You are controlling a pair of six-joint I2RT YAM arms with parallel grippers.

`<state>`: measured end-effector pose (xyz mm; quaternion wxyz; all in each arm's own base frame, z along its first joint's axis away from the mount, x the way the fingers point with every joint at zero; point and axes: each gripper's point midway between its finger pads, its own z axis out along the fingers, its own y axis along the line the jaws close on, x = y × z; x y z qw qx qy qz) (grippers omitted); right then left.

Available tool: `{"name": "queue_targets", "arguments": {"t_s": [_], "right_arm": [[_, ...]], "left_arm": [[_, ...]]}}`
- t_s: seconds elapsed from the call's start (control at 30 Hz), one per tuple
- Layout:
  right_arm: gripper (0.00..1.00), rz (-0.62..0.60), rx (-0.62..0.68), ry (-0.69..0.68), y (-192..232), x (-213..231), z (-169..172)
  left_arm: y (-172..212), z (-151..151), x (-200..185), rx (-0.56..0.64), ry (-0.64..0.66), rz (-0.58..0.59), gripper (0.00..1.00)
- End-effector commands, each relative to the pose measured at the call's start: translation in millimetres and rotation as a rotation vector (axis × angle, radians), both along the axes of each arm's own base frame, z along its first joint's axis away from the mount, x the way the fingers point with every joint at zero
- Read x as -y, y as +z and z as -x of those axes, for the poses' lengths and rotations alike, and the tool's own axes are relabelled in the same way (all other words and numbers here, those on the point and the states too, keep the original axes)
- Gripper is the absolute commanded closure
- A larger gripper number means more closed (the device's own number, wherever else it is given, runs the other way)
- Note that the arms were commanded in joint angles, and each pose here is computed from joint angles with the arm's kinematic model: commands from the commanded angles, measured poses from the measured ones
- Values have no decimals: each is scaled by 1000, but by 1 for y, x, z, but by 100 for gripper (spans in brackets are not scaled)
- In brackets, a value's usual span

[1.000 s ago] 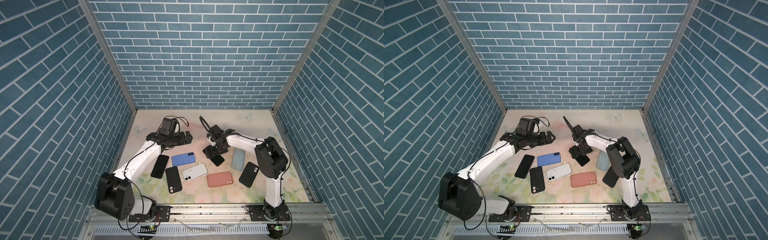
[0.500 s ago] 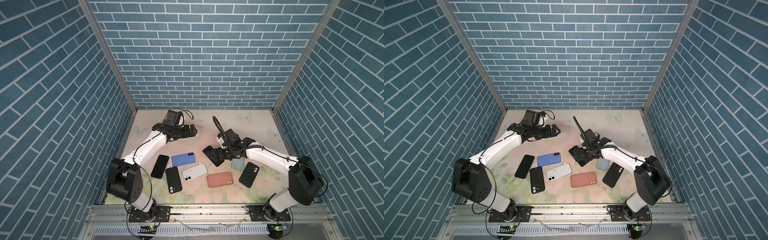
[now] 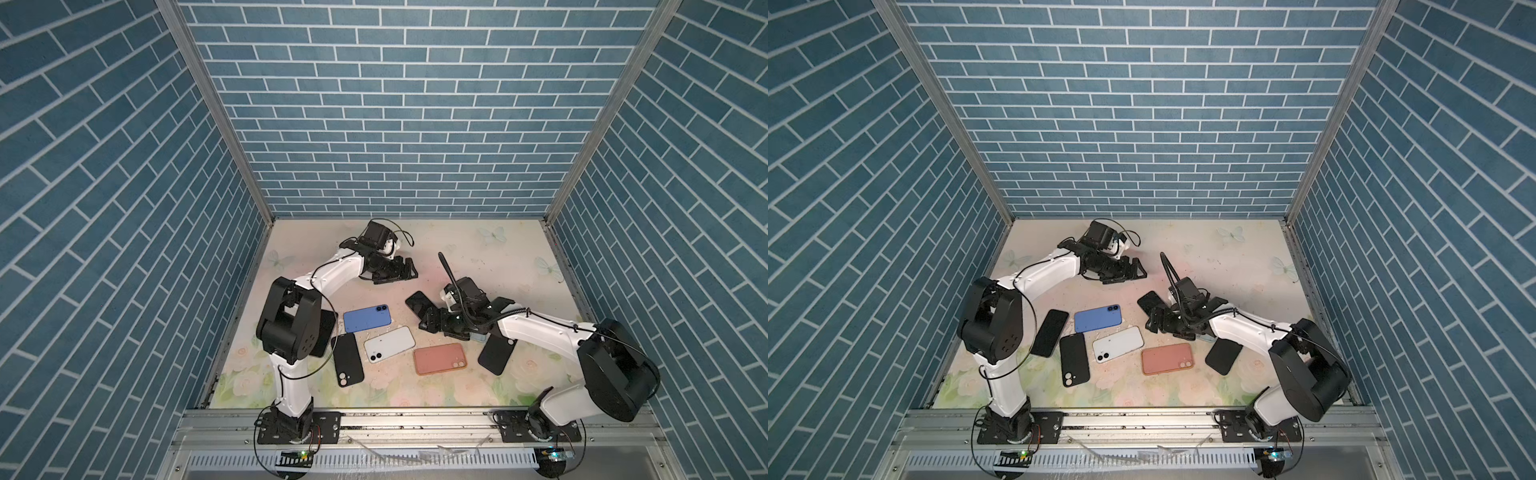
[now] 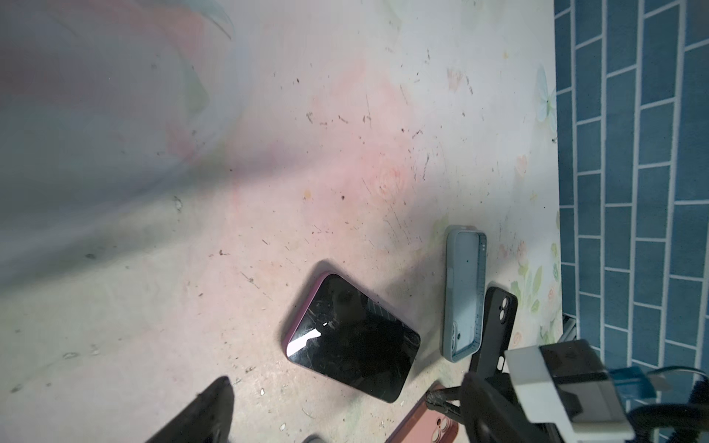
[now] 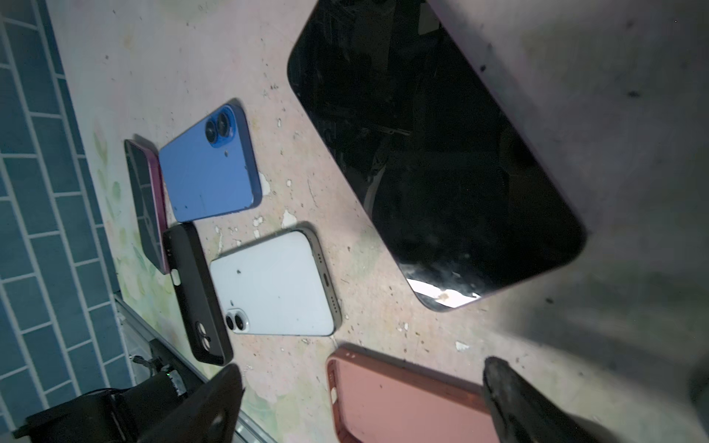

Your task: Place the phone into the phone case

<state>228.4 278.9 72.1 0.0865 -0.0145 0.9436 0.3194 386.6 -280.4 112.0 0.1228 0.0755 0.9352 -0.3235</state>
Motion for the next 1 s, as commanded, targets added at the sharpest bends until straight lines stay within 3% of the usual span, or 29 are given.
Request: {"name": "queue_targets", "arguments": {"t_s": [0.0, 0.47, 0.97], "right_arm": [[1, -71, -27, -54, 0, -3, -10], [1, -96, -77, -84, -10, 9, -4], [1, -140, -64, -124, -17, 13, -25]], "left_arm": [[-5, 3, 14, -48, -33, 40, 7], [-46, -9, 39, -124, -50, 32, 7], [-69, 13, 45, -197, -80, 9, 7]]}}
